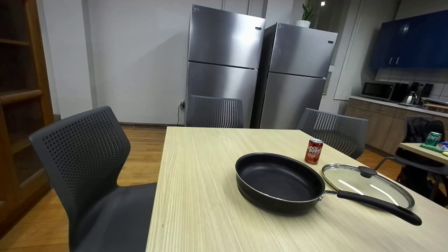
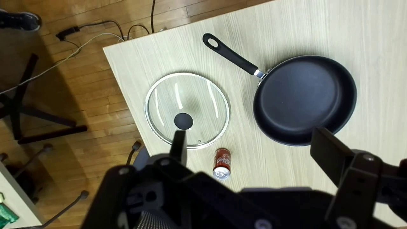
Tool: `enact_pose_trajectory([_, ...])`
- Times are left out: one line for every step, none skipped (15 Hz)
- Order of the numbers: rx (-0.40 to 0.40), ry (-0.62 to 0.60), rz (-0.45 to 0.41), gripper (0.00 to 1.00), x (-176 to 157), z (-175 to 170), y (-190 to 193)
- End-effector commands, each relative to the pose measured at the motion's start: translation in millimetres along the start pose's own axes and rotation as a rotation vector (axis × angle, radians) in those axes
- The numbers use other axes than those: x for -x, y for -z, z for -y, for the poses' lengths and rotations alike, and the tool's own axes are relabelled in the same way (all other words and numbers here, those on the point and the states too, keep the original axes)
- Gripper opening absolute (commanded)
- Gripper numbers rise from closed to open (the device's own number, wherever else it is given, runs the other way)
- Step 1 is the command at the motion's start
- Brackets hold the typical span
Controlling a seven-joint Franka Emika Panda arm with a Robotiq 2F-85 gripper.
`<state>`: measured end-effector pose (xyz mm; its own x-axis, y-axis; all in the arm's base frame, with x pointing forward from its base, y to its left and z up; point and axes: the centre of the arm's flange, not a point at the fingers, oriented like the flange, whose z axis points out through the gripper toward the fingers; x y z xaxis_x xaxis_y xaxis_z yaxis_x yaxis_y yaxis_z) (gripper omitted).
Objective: Put the lid on the pot
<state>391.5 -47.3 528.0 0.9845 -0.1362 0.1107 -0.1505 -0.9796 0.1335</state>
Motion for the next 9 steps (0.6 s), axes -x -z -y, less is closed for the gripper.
enact_pose_trajectory([-0.013, -0.083, 0.012, 1.00, -20, -16, -21])
enact_pose_trajectory([-0.018, -0.097, 0.018, 1.00, -25, -21, -27])
enact_pose_trajectory([-0.022, -0.117, 0.023, 1.00, -30, -27, -36])
enact_pose_trajectory([-0.024, -0.138, 0.028, 1.00, -35, -32, -44])
enact_pose_trajectory([-0.026, -0.161, 0.034, 1.00, -40, -38, -52])
enact_pose_trajectory([-0.026, -0.180, 0.049, 1.00, -45, -43, -61])
enact_pose_trajectory([-0.031, -0.196, 0.064, 1.00, -51, -49, -71])
enact_pose_trajectory([-0.036, -0.212, 0.080, 1.00, -55, -53, -80])
enact_pose_trajectory([-0.047, -0.227, 0.098, 1.00, -60, -58, -89])
